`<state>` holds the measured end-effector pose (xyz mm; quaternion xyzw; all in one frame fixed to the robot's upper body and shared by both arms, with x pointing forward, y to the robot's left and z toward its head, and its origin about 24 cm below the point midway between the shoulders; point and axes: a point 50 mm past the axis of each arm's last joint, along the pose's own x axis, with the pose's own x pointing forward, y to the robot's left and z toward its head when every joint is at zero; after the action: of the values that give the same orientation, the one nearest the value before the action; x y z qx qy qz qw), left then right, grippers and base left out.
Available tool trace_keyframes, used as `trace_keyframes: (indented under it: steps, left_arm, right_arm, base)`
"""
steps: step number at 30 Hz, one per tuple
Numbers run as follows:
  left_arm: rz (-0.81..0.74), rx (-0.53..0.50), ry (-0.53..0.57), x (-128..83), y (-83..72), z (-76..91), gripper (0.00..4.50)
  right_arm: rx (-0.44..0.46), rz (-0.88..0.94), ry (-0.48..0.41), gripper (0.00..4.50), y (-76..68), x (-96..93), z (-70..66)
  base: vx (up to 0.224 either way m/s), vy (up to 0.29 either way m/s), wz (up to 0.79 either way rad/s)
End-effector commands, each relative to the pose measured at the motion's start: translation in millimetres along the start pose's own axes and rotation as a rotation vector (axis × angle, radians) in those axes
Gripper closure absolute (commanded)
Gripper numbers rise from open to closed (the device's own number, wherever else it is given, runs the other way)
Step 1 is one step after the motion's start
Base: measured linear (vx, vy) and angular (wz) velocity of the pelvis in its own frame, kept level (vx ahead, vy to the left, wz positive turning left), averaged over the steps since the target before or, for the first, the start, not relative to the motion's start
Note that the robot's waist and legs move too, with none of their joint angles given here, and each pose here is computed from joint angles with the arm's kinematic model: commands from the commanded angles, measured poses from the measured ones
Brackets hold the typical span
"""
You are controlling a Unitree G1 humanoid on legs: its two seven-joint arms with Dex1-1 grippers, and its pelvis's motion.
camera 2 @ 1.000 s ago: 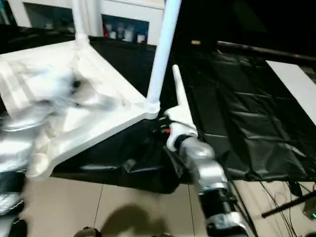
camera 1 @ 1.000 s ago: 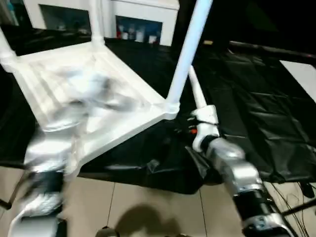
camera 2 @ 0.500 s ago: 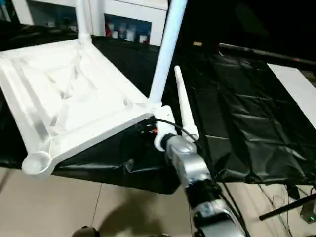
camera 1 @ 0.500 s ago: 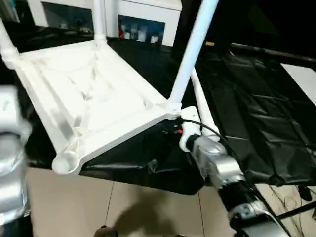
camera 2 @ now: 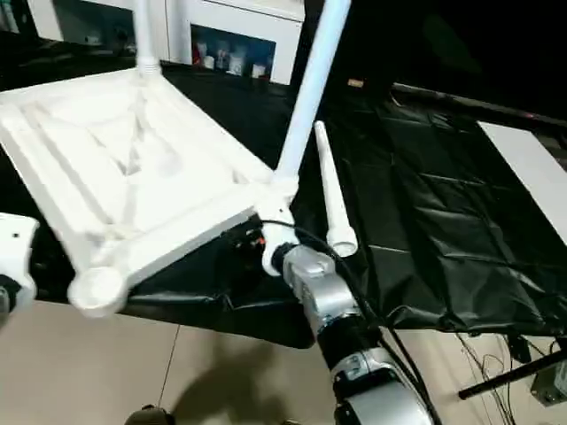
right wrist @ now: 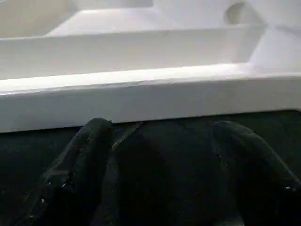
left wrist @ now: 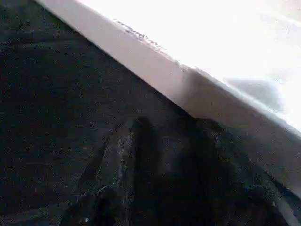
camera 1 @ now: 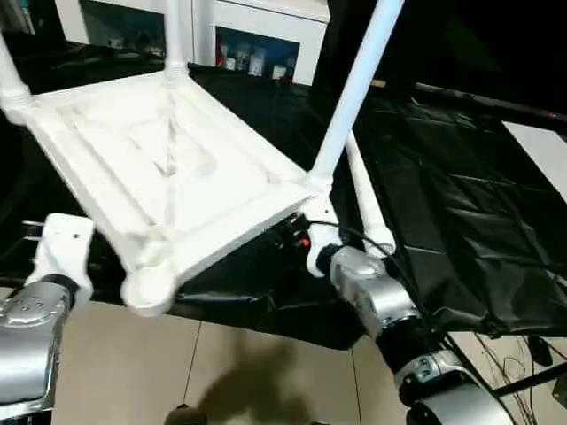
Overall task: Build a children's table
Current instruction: Rotate table base
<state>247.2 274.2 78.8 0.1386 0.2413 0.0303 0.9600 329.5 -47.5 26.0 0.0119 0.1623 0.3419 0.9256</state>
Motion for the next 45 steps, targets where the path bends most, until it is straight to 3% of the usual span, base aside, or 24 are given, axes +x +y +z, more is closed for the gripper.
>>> trace_keyframes:
  steps: [1, 4, 5, 6, 9, 10, 15, 16, 23, 27, 30, 31, 35, 38, 41, 45]
  left_arm:
    - [-0.141, 0.01, -0.065, 1.4, -23.6, 15.0, 2.3]
    - [-0.24, 0.03, -0.11, 7.1, -42.6, 24.9, 2.3]
    - [-0.297, 0.065, -0.144, 13.0, -56.0, 30.5, 2.3]
    - [-0.305, 0.072, -0.152, 13.8, -58.0, 31.5, 2.3]
    - [-0.374, 0.065, -0.184, 22.0, -75.9, 39.3, 2.3]
    - [-0.424, 0.076, -0.194, 26.7, -89.6, 45.0, 2.3]
    - [-0.49, 0.08, -0.217, 29.8, -104.7, 52.7, 2.3]
    - [-0.489, 0.091, -0.243, 36.0, -112.7, 59.2, 2.3]
    - [-0.455, 0.106, -0.305, 63.9, -134.6, 82.8, 2.3]
    - [-0.439, 0.099, -0.336, 64.2, -135.6, 87.5, 2.3]
    - [-0.422, 0.047, -0.44, 52.9, -129.9, 97.1, 2.3]
    - [-0.392, -0.03, -0.493, 44.6, -123.3, 100.8, 2.3]
    - [-0.36, -0.095, -0.589, 23.1, -109.2, 93.1, 2.3]
    - [-0.33, -0.136, -0.591, 19.5, -102.2, 81.2, 2.3]
    - [-0.269, -0.101, -0.539, 21.9, -99.4, 70.0, 2.3]
    - [-0.264, -0.131, -0.54, 19.6, -101.8, 73.0, 2.3]
  right_arm:
    - [-0.006, 0.0, -0.015, 0.92, -3.6, 0.3, 4.6]
    - [-0.003, 0.011, -0.037, 0.92, -1.9, 0.5, 8.1]
    - [0.0, -0.009, -0.06, 0.92, -4.7, -1.4, 12.4]
    - [0.001, -0.013, -0.064, 0.92, -5.3, -1.8, 13.1]
    - [0.006, -0.084, -0.105, 0.92, -15.2, -8.9, 21.0]
    - [0.005, -0.15, -0.137, 0.92, -25.1, -18.6, 27.9]
    - [0.011, -0.212, -0.173, 0.92, -35.7, -35.0, 35.3]
    - [0.022, -0.26, -0.192, 0.92, -42.7, -47.1, 38.4]
    - [0.057, -0.396, -0.213, 0.92, -54.2, -73.9, 42.7]
    - [0.038, -0.42, -0.22, 0.92, -52.9, -83.0, 46.1]
    - [0.013, -0.425, -0.227, 0.92, -48.1, -94.1, 50.2]
    - [0.035, -0.404, -0.249, 0.92, -43.0, -101.3, 52.7]
    - [-0.013, -0.388, -0.232, 0.92, -36.4, -113.7, 46.3]
    - [0.015, -0.412, -0.24, 0.92, -35.5, -117.2, 37.7]
    - [0.089, -0.426, -0.253, 0.92, -31.0, -114.2, 33.4]
    - [0.099, -0.408, -0.245, 0.92, -25.2, -108.0, 33.4]
  base:
    - [0.0, 0.0, 0.0]
    - [0.0, 0.0, 0.0]
    - [0.0, 0.0, 0.0]
    - [0.0, 0.0, 0.0]
    - [0.0, 0.0, 0.0]
    - [0.0, 0.0, 0.0]
    - [0.0, 0.0, 0.0]
    - [0.0, 0.0, 0.0]
    - [0.0, 0.0, 0.0]
    - [0.0, 0.0, 0.0]
    - [0.0, 0.0, 0.0]
    - [0.0, 0.0, 0.0]
    - [0.0, 0.0, 0.0]
    - [0.0, 0.0, 0.0]
    - [0.0, 0.0, 0.0]
    - [-0.021, 0.016, -0.06]
